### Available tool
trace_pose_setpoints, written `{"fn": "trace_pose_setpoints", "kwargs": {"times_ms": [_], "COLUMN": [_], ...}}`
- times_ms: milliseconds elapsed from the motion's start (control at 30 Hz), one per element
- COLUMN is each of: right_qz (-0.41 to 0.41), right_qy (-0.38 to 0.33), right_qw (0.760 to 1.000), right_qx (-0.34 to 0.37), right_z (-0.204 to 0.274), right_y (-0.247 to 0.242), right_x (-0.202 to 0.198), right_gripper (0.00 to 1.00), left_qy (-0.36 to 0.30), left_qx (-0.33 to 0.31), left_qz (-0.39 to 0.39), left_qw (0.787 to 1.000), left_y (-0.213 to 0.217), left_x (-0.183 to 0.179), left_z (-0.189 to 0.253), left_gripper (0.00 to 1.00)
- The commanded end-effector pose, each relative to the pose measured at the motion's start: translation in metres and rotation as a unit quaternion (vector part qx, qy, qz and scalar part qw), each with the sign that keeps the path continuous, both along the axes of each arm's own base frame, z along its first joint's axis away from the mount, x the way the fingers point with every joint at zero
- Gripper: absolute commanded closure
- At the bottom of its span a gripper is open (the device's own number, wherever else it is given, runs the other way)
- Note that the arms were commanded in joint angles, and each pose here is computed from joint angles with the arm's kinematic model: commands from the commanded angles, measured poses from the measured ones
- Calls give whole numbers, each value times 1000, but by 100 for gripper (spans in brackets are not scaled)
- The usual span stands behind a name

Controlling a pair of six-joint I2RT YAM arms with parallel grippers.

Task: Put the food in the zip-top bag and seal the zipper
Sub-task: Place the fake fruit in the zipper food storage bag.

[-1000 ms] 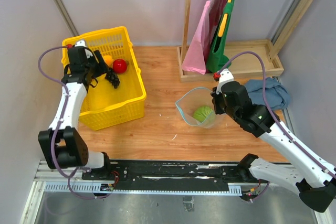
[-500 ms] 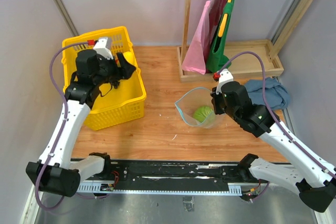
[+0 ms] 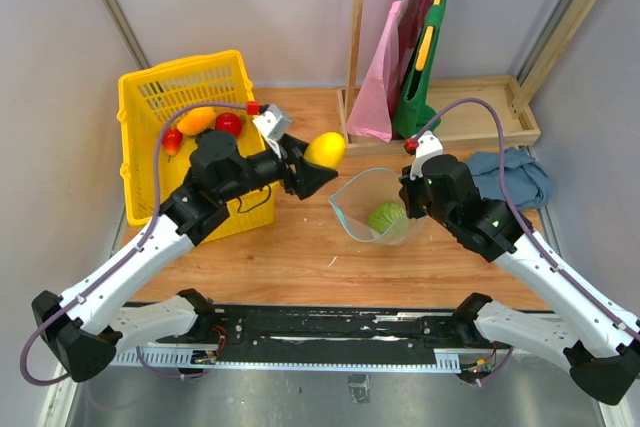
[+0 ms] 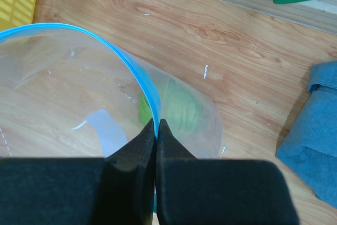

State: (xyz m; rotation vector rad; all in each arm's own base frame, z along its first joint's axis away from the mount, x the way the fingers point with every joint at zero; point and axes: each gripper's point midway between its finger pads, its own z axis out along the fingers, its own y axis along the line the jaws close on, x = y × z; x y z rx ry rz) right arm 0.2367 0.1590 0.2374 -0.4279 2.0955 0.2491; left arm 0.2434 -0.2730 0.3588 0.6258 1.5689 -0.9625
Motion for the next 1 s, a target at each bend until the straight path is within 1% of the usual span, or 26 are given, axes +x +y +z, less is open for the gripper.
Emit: {"fn": "trace_pose_setpoints", "kwargs": {"times_ms": [0,133,300,400,600,800,900,967], "right_qz": [2,9,11,7,2,-2,-2,-2], "right_qy": [-6,-1,-1,-4,-9,-12,-13,-11], "right_qw": [999,999,999,999,998,998,998,998], "right_qx": [32,45,52,54,60,61,62,62], "right_z": [9,10,12,13,16,18,18,18], "right_y": [5,10,12,10,9,8,7,8], "right_x": [-2,-4,-4,-5,-4,-4,-4,-4], "right_gripper": [100,99,99,100,99,99,99,99], "left_qy": [-69,-76,-60,-45,-11,13,19,19], "left_qx": [-54,-85,-116,-117,-131,-109,-96,-86], "left_qz": [-52,-80,-105,-107,-95,-96,-94,-89], "left_qw": [995,990,986,986,987,989,991,992], "left_y": [-32,-57,-80,-87,-89,-93,-93,-92], "left_x": [-17,-31,-40,-42,-43,-46,-48,-47], "left_z": [23,28,21,10,-25,-57,-67,-72], "left_gripper": [100,100,99,97,91,80,67,61]}}
